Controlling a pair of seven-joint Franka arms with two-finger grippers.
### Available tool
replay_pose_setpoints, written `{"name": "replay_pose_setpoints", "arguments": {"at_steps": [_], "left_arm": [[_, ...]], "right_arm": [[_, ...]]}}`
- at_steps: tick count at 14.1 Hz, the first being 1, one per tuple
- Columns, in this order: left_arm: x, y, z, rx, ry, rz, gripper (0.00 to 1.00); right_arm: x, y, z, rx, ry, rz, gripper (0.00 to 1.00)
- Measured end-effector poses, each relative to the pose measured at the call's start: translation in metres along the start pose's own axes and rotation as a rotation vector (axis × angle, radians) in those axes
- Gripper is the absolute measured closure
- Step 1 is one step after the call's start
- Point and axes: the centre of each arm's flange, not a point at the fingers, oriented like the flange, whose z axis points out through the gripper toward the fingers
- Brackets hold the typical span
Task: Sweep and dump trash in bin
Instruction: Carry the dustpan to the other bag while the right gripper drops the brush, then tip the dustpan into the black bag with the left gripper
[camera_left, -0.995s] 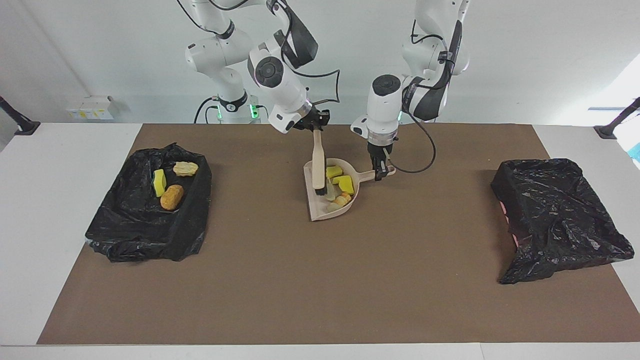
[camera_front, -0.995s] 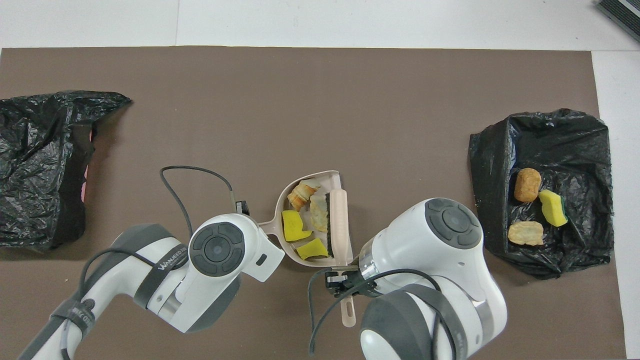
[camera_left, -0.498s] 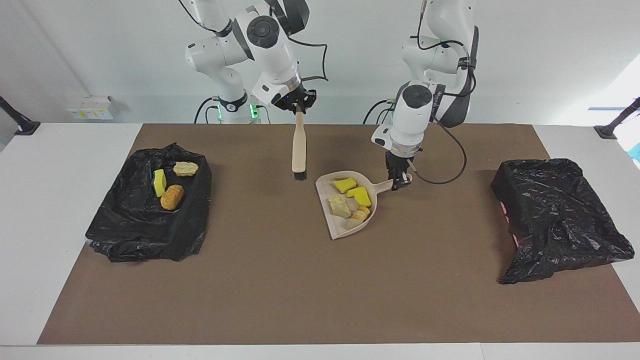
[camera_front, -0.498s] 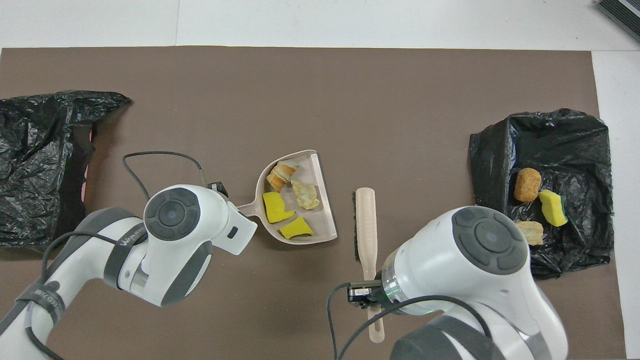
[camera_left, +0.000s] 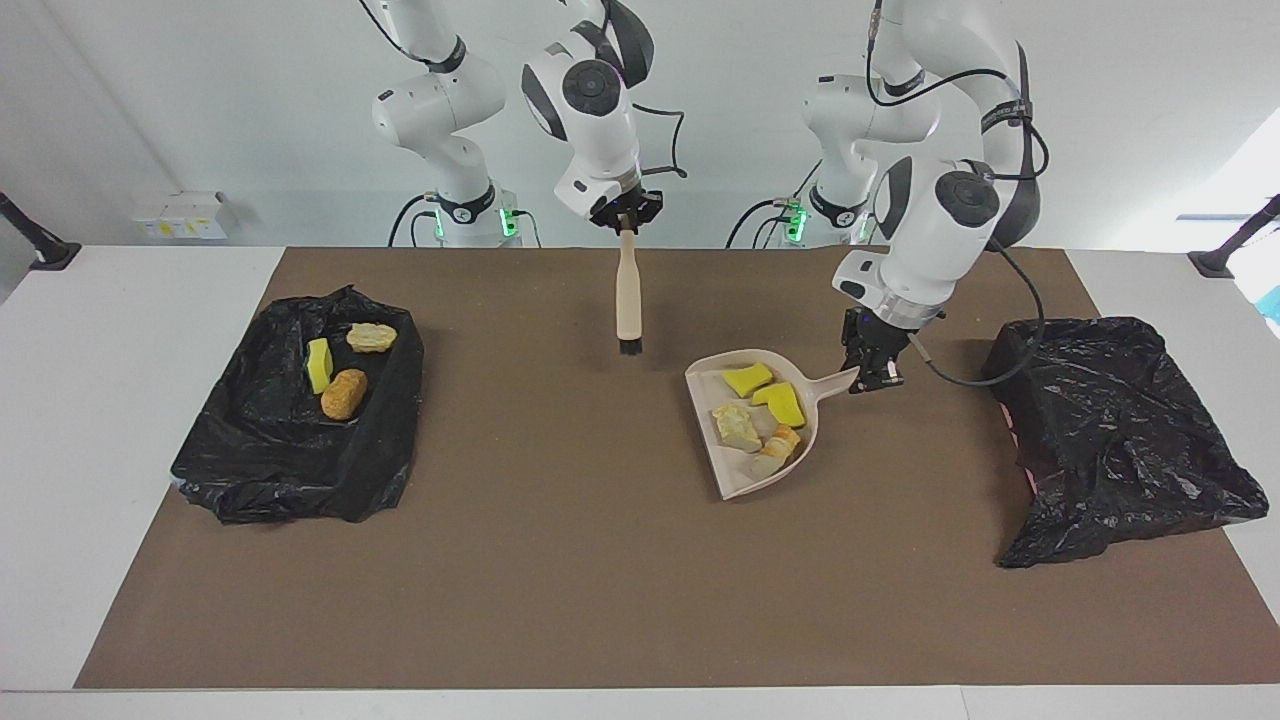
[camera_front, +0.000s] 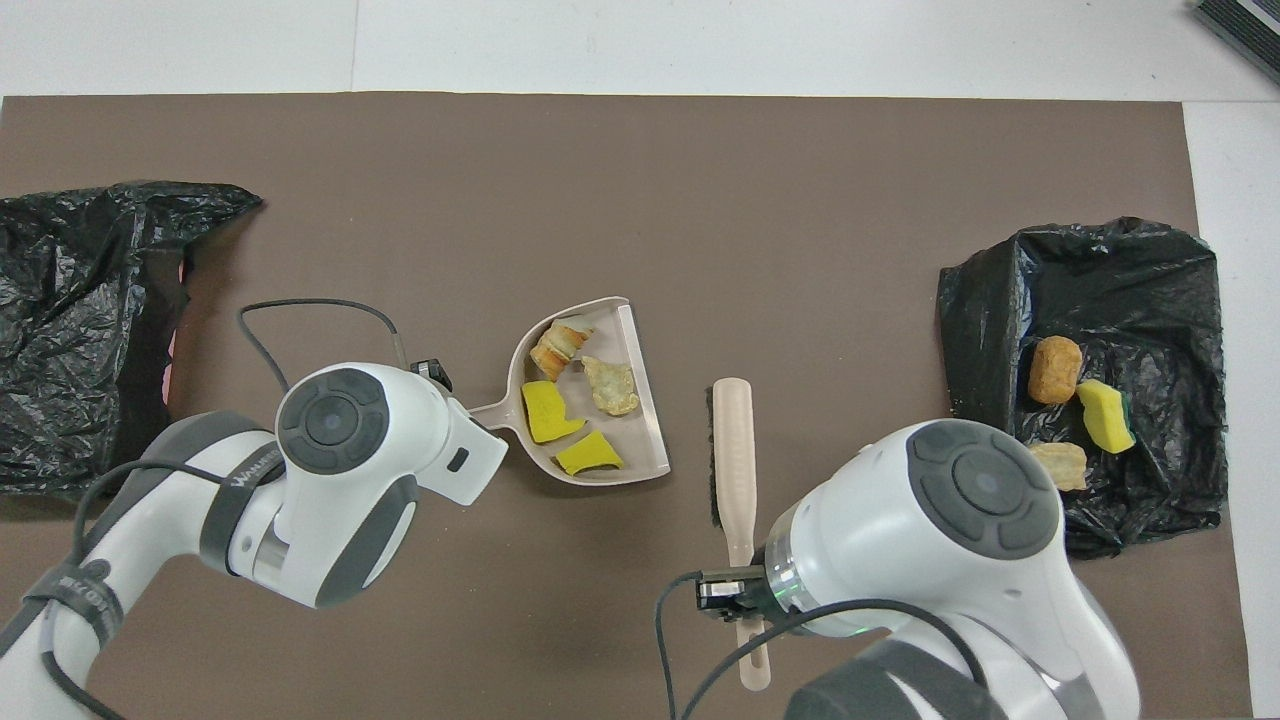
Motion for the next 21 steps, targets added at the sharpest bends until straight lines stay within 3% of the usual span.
{"name": "replay_pose_setpoints", "arguments": {"at_steps": [4,9,15,18,21], "left_arm": [[-0.048,-0.02,-0.016,-0.01,0.084,0.037,0.67],[-0.114,-0.043,-0.064,-0.003,0.133,0.068,0.67],[-0.241,-0.062,-0.098,-0.011,0.161,0.138,0.67],[-0.3,-0.066,-0.122,0.022,0.151,0.134,0.67],[-0.349,-0.062,-0.147,0.054,0.071,0.116,0.67]], "right_arm": [[0.001,-0.026,0.041,-0.009,0.014,0.018,0.74],[-0.008,-0.033,0.077,-0.029,0.025,-0.011,0.74],[-0.008,-0.024,0.086,-0.11,0.064,-0.061,0.74],[-0.007,-0.023,0.087,-0.112,0.063,-0.06,0.74],[-0.005,-0.021,0.089,-0.115,0.059,-0.054,0.73]]}}
